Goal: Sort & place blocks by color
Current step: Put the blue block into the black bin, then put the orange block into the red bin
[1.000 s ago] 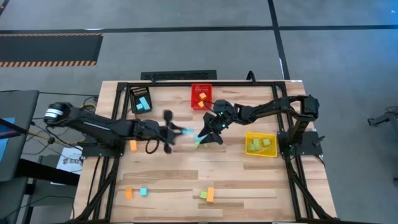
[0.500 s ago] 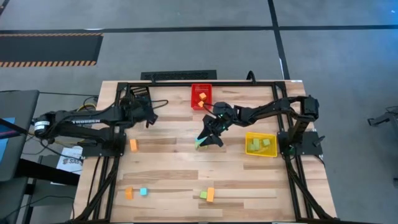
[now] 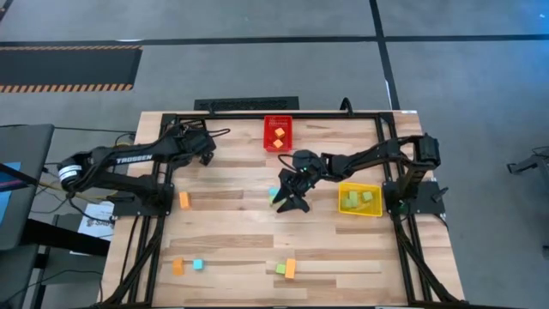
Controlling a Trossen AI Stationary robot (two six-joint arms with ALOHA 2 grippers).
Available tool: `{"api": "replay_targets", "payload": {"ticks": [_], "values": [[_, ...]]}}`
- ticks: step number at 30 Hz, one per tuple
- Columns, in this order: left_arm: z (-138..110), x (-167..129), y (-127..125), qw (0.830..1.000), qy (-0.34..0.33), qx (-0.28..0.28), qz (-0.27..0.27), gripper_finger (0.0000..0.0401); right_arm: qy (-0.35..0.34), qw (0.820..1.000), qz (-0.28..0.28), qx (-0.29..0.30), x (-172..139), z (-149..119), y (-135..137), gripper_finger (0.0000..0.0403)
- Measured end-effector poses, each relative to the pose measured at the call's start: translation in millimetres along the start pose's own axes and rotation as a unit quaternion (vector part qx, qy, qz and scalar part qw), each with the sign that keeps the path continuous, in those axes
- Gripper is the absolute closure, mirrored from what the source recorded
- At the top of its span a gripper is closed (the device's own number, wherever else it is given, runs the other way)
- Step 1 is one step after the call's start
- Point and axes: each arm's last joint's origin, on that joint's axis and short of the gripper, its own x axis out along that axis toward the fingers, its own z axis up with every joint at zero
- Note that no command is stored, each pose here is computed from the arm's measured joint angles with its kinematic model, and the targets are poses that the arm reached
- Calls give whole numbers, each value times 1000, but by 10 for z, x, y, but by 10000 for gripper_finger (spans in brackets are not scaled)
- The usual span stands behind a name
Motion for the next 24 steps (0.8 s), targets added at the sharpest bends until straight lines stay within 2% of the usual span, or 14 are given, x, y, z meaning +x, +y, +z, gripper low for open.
{"api": "replay_targets", "payload": {"ticks": [5, 9, 14, 21, 24], "values": [[2, 20, 10, 1000, 4, 25, 7, 298, 6, 1000, 2, 1, 20, -18, 22, 138], [6, 19, 21, 999, -4, 26, 26, 234, 13, 1000, 1, 5, 25, -34, 25, 138], [14, 8, 27, 999, -9, 20, 23, 171, 12, 1000, 1, 3, 27, -33, 27, 138], [131, -157, 37, 999, -49, 11, -8, 135, 9, 1000, -1, -1, 17, -24, 16, 138], [223, -285, 15, 993, -99, 3, -71, 134, 7, 1000, -4, 0, -4, -12, 0, 138]]}}
